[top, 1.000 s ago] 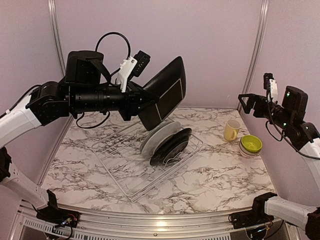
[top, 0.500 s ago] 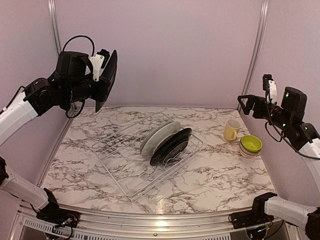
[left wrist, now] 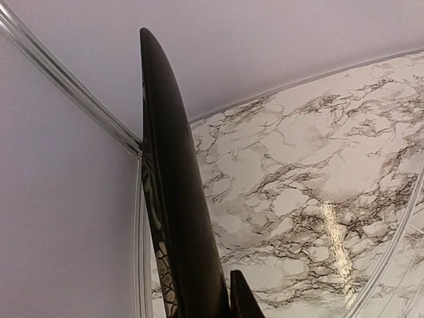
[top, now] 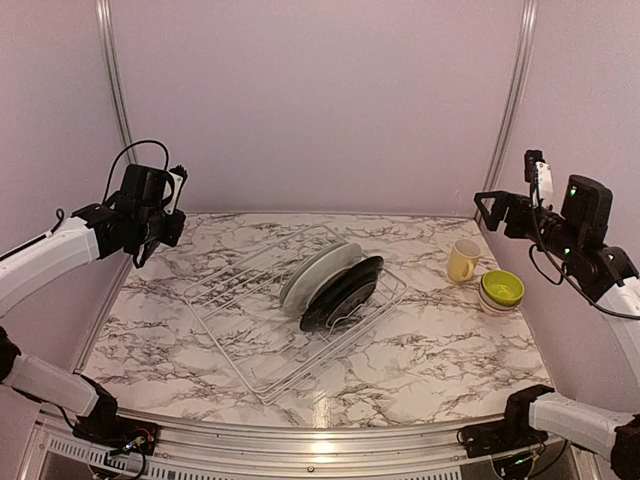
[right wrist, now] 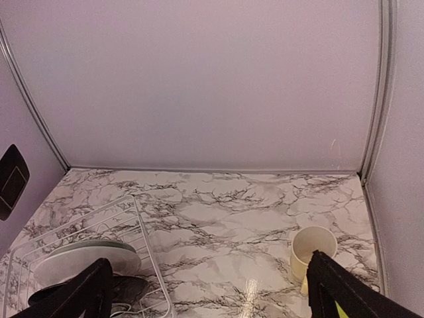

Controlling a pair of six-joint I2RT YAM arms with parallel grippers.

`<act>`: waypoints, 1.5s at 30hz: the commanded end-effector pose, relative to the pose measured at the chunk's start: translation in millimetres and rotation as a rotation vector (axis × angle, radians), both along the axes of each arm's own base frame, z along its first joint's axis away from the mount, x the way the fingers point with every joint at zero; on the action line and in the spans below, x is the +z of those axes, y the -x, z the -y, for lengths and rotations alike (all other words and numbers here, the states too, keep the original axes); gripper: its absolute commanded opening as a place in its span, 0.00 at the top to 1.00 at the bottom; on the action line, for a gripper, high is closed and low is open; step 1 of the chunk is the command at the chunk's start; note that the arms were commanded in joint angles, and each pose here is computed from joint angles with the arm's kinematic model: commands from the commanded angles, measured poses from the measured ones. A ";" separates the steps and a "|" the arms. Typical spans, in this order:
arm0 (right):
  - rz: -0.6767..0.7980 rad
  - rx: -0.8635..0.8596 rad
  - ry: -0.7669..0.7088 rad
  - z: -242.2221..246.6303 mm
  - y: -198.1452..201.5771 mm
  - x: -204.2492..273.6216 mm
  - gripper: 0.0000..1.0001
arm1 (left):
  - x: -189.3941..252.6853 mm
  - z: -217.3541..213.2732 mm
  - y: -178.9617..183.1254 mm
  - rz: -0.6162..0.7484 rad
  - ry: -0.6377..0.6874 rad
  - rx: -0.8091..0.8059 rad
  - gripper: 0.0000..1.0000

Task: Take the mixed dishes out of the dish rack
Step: Place the plate at the corner of the board.

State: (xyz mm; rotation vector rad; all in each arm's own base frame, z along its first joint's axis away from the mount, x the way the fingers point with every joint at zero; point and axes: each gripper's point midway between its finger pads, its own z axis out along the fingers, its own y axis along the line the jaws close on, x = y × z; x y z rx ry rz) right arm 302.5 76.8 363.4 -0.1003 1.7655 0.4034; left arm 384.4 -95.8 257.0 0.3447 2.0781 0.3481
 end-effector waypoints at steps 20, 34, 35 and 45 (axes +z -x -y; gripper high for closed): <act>0.029 0.004 -0.027 1.3 19.0 11.4 0.02 | -90.1 -46.7 -119.4 -0.063 -0.390 0.037 1.00; 0.020 0.002 -0.032 1.8 21.8 10.6 0.01 | -149.0 -46.9 -122.2 -0.180 -0.315 0.003 0.96; 0.018 0.003 -0.036 1.5 21.9 10.3 0.01 | -151.7 -45.4 -121.0 -0.184 -0.287 -0.006 0.93; 0.013 -0.002 -0.046 2.3 23.4 1.3 0.02 | -170.0 -39.2 -116.6 -0.241 -0.194 -0.006 0.72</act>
